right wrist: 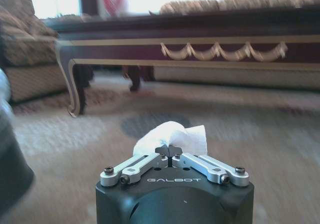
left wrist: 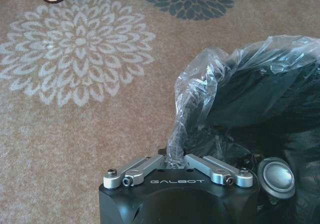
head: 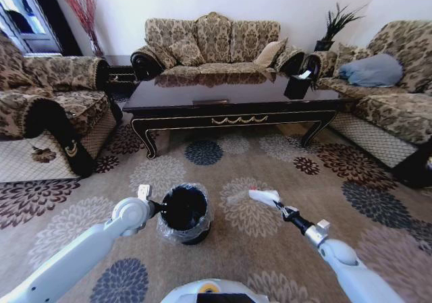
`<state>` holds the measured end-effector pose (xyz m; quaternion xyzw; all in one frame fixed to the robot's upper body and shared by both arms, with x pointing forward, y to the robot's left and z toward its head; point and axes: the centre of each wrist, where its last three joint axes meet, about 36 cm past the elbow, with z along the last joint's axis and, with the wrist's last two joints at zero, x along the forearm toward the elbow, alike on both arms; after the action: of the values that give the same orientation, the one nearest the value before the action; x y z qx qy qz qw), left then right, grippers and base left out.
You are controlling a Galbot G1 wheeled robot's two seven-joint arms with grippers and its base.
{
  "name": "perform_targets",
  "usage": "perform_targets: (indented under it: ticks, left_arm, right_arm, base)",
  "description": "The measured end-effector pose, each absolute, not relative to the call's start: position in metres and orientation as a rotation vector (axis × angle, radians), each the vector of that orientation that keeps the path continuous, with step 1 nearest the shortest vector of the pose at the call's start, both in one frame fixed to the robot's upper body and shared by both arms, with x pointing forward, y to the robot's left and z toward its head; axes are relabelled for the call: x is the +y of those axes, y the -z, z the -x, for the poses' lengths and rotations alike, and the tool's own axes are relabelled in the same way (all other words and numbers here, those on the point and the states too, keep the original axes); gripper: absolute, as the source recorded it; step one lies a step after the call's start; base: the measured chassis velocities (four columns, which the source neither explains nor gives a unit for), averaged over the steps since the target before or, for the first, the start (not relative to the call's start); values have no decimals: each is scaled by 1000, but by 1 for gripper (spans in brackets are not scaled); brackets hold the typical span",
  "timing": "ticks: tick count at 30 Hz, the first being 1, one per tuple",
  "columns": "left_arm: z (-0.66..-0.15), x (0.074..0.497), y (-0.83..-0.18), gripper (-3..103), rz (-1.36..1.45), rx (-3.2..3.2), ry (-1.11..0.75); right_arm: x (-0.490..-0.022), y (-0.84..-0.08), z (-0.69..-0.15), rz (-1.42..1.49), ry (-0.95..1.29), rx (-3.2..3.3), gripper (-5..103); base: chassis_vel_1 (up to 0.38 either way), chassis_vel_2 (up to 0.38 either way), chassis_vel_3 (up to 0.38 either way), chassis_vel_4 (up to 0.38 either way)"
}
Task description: Move to the front of the table and pick up the trash from the floor, then place it into the trash bin.
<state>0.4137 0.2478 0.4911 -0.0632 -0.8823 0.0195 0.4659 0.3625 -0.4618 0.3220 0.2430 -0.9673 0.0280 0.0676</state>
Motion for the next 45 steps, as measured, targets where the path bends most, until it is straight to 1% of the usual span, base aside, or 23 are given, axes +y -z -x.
perform_targets:
  ticks: [4,12,14,21,24,25,29,35,44,45]
  left_arm:
    - [-416,243,-488,0,158,-2159,-37]
    - [-426,230,-480,0,187,-2143,4]
    - [-429,220,-479,0,216,-2135,23]
    - [-439,194,-477,0,276,-2113,50]
    - [-442,171,-475,0,320,-2099,63]
    - [-442,171,-475,0,320,-2099,63]
    - [-446,141,-474,0,372,-2084,49]
    - [-450,124,-475,0,397,-2085,46]
    - [-452,114,-475,0,412,-2085,42]
    - [-452,113,-476,0,415,-2084,39]
  right_arm:
    - [-441,-368,-366,-869,-106,-2979,0]
    - [-413,-412,-356,-1025,-172,-3025,0]
    - [-406,-423,-352,-1084,-228,-3014,0]
    - [-394,-435,-345,-1188,-355,-2980,0]
    - [-383,-440,-341,-1263,-416,-2952,0]
    - [-383,-440,-341,-1263,-416,-2952,0]
    - [-370,-440,-329,-1354,-448,-2905,0]
    - [-367,-428,-318,-1385,-432,-2856,0]
    - [-359,-418,-309,-1410,-418,-2825,-1]
    - [-359,-418,-309,-1412,-418,-2825,2]
  base:
    - [0,0,0,0]
    - [0,0,0,0]
    - [0,0,0,0]
    - [0,0,0,0]
    - [0,0,0,0]
    - [0,0,0,0]
    - [0,0,0,0]
    - [0,0,0,0]
    - [0,0,0,0]
    - [0,0,0,0]
